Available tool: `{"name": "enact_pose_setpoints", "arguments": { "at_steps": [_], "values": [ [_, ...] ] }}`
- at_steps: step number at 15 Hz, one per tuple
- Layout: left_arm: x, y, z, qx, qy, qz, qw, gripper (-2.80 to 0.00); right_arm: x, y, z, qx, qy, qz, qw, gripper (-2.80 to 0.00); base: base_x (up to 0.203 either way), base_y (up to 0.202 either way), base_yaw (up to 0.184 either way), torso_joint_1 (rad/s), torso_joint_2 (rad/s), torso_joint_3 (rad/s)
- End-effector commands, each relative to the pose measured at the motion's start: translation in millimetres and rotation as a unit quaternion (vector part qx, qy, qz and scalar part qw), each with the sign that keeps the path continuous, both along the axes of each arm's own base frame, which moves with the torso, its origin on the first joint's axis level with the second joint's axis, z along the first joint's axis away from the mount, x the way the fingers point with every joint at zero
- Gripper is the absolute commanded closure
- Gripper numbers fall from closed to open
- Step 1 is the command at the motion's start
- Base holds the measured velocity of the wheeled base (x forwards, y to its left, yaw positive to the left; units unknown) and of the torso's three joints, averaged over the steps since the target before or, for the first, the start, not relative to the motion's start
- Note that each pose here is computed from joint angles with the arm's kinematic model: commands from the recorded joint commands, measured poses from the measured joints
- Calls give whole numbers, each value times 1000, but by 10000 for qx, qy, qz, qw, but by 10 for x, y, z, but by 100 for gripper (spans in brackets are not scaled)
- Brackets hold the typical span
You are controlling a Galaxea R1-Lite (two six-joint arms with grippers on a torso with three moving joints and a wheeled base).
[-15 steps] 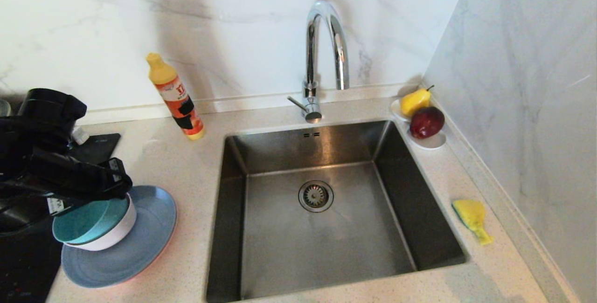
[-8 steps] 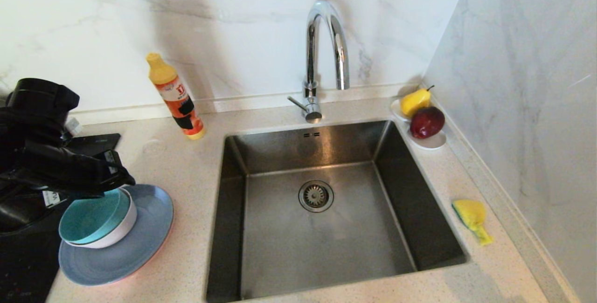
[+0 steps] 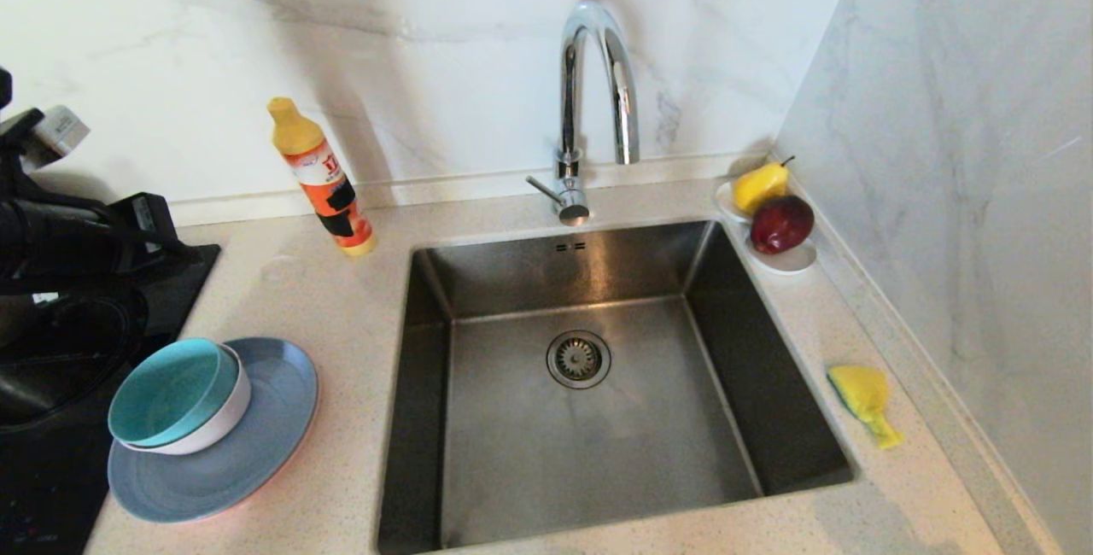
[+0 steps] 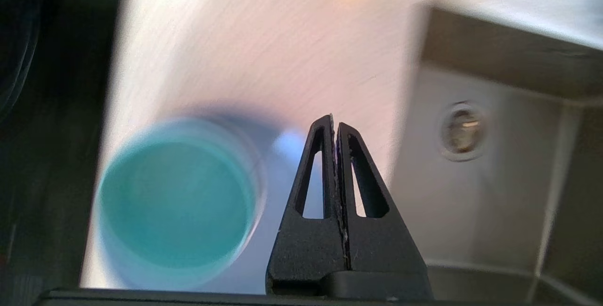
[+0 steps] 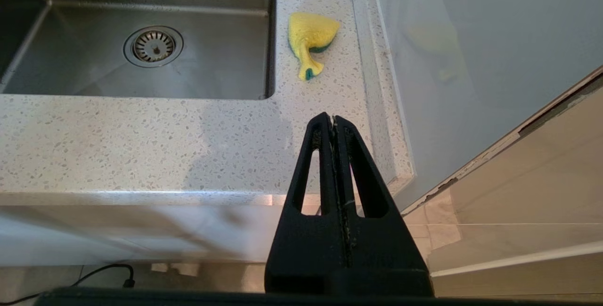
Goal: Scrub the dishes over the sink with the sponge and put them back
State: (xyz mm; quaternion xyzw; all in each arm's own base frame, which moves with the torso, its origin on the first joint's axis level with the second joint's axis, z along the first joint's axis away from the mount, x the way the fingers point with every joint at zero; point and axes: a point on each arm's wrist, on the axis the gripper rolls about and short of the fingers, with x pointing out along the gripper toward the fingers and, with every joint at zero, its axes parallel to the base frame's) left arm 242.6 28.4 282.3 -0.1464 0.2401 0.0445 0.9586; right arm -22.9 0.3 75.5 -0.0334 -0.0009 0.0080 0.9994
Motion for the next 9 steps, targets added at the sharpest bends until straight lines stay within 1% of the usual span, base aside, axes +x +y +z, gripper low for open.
{"name": "enact_pose_setpoints", "arguments": {
  "at_steps": [1, 2, 3, 4, 6, 7, 8, 9],
  "values": [
    [-76, -80, 61, 334, -636, -648, 9953, 0, 0, 0, 0, -3, -1, 5, 10000, 0, 0, 0, 0, 0, 0, 0],
    [-121, -145, 53, 485, -884, -957, 9903, 0, 0, 0, 0, -3, -1, 5, 10000, 0, 0, 0, 0, 0, 0, 0],
    [-249, -220, 102, 612, -1231, -1197, 9832, 0, 0, 0, 0, -3, -1, 5, 10000, 0, 0, 0, 0, 0, 0, 0],
    [-423, -294, 153, 698, -1551, -1396, 9755, 0, 0, 0, 0, -3, -1, 5, 10000, 0, 0, 0, 0, 0, 0, 0],
    [-844, -379, 209, 769, -2047, -1680, 9612, 0, 0, 0, 0, -3, -1, 5, 10000, 0, 0, 0, 0, 0, 0, 0],
    [-1085, -391, 194, 819, -2255, -1755, 9548, 0, 0, 0, 0, -3, -1, 5, 10000, 0, 0, 0, 0, 0, 0, 0],
    [-1332, -387, 170, 926, -2481, -1749, 9483, 0, 0, 0, 0, -3, -1, 5, 10000, 0, 0, 0, 0, 0, 0, 0],
    [-1611, -373, 132, 1073, -2749, -1645, 9412, 0, 0, 0, 0, -3, -1, 5, 10000, 0, 0, 0, 0, 0, 0, 0]
  ]
}}
